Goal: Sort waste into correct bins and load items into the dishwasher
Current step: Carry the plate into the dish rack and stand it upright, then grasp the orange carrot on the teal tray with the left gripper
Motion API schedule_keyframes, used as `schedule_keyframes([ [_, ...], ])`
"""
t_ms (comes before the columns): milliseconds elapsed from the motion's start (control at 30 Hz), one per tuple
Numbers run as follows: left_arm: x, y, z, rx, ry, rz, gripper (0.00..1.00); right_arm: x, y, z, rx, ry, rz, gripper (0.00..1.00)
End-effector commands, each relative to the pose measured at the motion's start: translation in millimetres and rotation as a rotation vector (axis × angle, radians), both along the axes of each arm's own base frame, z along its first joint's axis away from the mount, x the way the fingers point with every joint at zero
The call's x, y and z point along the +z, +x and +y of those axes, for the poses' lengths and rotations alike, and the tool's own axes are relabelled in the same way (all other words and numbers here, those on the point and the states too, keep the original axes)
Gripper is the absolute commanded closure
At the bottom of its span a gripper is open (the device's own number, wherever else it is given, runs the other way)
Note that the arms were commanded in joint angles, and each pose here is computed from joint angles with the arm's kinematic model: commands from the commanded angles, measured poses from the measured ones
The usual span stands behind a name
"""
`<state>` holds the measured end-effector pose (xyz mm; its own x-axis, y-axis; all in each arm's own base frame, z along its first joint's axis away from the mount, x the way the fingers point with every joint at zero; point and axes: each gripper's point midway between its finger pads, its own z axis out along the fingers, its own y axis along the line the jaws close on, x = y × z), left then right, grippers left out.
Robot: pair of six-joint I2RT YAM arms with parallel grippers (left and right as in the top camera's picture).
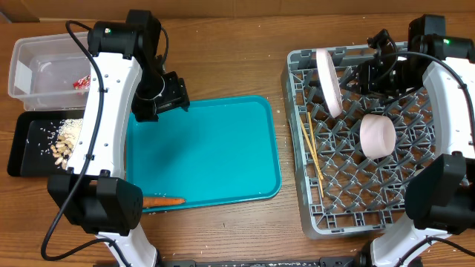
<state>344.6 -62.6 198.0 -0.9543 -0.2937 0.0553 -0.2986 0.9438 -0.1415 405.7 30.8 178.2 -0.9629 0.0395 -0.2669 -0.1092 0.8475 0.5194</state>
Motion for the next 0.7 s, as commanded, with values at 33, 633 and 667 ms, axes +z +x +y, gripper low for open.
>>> schedule_keyframes([
  [33, 4, -2, -1, -0.026, 0.006, -0.007, 0.25, 25, -2, -8, -0.008, -0.014, -0.063, 0.46],
  [633, 24, -20, 16, 0.241, 0.160, -0.039, 0.43, 46, -20, -82, -0.379, -0.306, 0.039, 0.31],
  [667, 28, -24, 18, 0.252, 0.166, -0.049, 0.42, 46, -21, -86, -0.390, -0.306, 0.041, 0.31],
])
